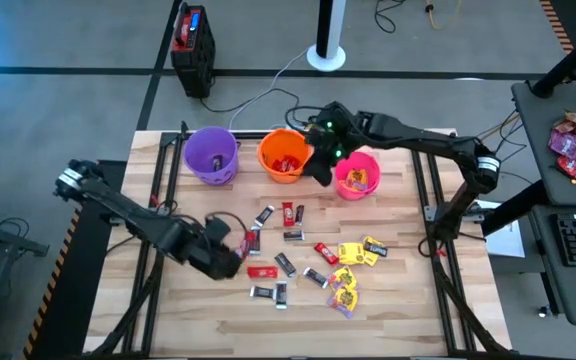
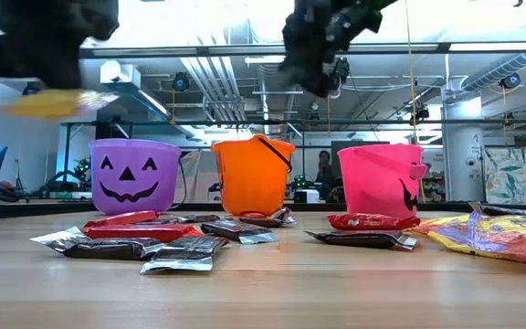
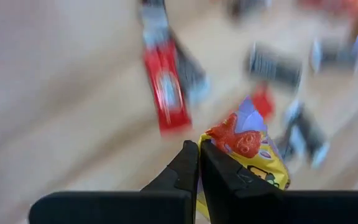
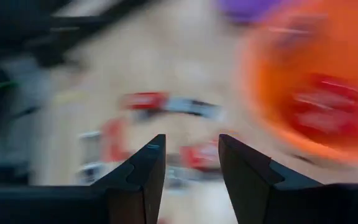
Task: Sort candy by brand, put in halloween buckets
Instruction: Put the yellow candy into the pink bucket
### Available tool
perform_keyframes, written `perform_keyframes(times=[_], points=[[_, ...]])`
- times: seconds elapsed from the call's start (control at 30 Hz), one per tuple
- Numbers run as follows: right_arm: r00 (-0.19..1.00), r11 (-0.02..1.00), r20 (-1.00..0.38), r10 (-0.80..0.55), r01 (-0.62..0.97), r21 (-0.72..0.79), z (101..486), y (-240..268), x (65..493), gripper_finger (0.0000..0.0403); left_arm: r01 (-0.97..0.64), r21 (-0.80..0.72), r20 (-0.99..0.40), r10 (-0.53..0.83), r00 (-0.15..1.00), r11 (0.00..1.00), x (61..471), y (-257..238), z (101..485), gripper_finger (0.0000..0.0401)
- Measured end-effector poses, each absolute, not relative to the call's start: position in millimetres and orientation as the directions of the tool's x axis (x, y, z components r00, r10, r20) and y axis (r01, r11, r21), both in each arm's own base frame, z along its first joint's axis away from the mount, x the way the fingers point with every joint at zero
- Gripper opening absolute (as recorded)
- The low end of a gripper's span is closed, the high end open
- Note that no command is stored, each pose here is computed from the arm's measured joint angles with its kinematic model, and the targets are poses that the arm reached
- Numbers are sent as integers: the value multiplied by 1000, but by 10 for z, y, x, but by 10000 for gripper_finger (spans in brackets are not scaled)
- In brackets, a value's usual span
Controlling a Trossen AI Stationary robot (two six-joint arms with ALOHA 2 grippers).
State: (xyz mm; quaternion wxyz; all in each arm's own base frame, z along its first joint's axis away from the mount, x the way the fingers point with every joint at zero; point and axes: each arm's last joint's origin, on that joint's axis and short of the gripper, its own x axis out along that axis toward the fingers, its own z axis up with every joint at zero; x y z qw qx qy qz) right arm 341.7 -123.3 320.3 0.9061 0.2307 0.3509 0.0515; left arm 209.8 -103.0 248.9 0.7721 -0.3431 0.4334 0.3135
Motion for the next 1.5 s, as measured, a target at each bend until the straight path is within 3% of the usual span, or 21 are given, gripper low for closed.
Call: perform_keyframes(times=[0.07,0.17,0.33,0.5,0.93,1.1,1.27,1.37,1.5], points=[[763,879,-545,347,-61,473,3185,-1071,3509,144,-798,-294,-832,270,485,527,2077,-923,2607,0],[802,894,-487,345,-123,430,3180,-847,3646,144,-819,-329,-756,389,526,470,2089,-757,2744,0],[877,942,-429,217,-72,328,3263,-628,3780,150,-830,-307,-641,543,541,465,2184,-549,2988,0],[890,935,-411,195,-43,351,3305,-642,3790,159,-843,-242,-551,647,526,480,2325,-436,3208,0],[918,948,-383,107,22,319,3345,-657,3813,158,-844,-64,-481,724,494,533,2832,-312,3584,0],[915,948,-387,113,18,319,3340,-647,3813,123,-833,-37,-477,723,500,552,2975,-340,3635,0],[914,945,-390,112,23,325,3337,-652,3811,26,-837,-55,-469,726,503,544,3007,-345,3652,0],[905,940,-410,116,34,339,3349,-678,3794,14,-849,-105,-467,728,502,518,2974,-341,3674,10],[871,934,-478,113,71,350,3379,-752,3737,9,-830,-120,-483,698,528,545,2888,-328,3752,52]])
